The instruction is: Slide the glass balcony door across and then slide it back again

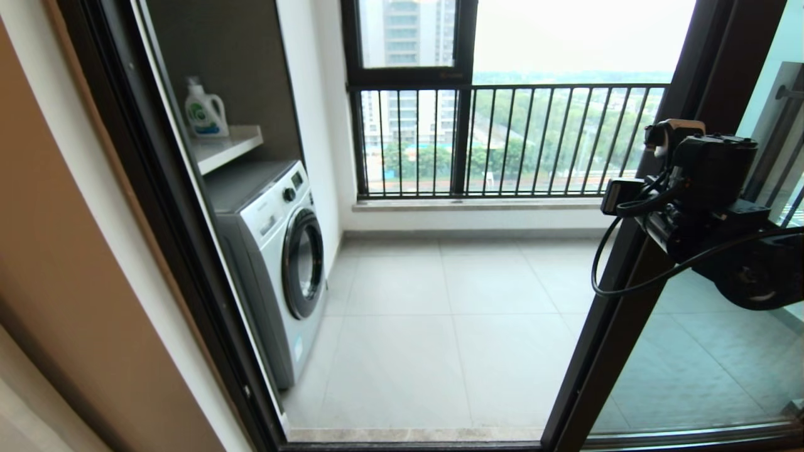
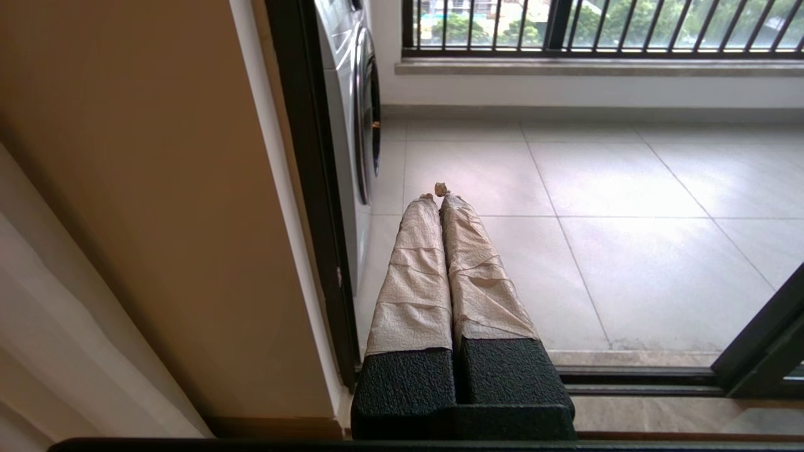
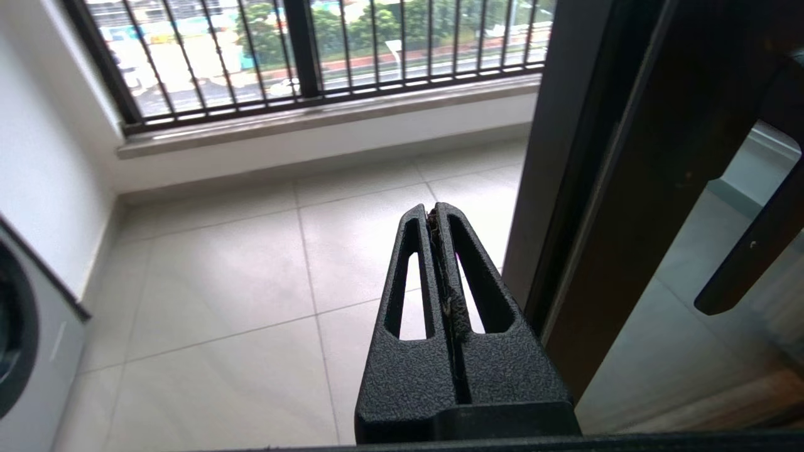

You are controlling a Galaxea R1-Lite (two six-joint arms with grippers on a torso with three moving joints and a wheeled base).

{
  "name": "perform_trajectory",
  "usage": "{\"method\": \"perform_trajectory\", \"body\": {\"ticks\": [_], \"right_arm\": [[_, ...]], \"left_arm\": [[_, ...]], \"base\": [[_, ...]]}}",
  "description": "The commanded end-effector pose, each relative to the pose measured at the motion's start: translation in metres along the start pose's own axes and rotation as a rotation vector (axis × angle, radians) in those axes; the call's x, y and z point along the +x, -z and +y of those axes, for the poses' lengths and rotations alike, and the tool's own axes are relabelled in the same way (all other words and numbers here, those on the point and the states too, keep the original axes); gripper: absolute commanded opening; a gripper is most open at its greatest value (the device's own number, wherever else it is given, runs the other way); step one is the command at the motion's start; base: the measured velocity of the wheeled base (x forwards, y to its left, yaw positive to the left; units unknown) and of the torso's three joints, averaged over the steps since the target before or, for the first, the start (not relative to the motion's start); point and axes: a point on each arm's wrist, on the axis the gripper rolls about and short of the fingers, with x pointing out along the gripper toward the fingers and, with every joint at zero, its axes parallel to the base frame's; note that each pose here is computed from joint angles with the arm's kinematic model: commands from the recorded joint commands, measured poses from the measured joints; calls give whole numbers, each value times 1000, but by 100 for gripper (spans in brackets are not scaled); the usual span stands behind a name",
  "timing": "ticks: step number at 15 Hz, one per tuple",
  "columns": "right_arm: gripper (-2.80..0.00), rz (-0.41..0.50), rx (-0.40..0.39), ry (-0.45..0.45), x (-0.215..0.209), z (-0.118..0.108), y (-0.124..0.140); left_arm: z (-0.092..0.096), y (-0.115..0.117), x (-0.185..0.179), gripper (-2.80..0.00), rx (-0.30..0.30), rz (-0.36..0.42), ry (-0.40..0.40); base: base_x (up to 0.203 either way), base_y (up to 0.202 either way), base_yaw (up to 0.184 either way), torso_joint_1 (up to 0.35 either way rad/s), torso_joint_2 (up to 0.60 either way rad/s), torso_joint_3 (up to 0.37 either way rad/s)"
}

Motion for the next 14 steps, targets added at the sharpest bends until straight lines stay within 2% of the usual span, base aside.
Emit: {"method": "perform_trajectory", "body": {"ticks": [1, 4, 9, 11, 14], "right_arm": [[-280, -41, 15, -63, -25, -4, -15], [-280, -37, 3, -117, -48, -5, -15], [-280, -64, -21, -272, -110, -17, -18], [-280, -110, -59, -289, -147, -35, -21], [-280, -226, -148, -227, -204, -74, -30]], "left_arm": [[0, 0, 0, -280, 0, 2, 0], [0, 0, 0, -280, 0, 2, 0], [0, 0, 0, -280, 0, 2, 0], [0, 0, 0, -280, 0, 2, 0], [0, 0, 0, -280, 0, 2, 0]], "base": [[0, 0, 0, 0, 0, 0], [0, 0, 0, 0, 0, 0], [0, 0, 0, 0, 0, 0], [0, 0, 0, 0, 0, 0], [0, 0, 0, 0, 0, 0]]}}
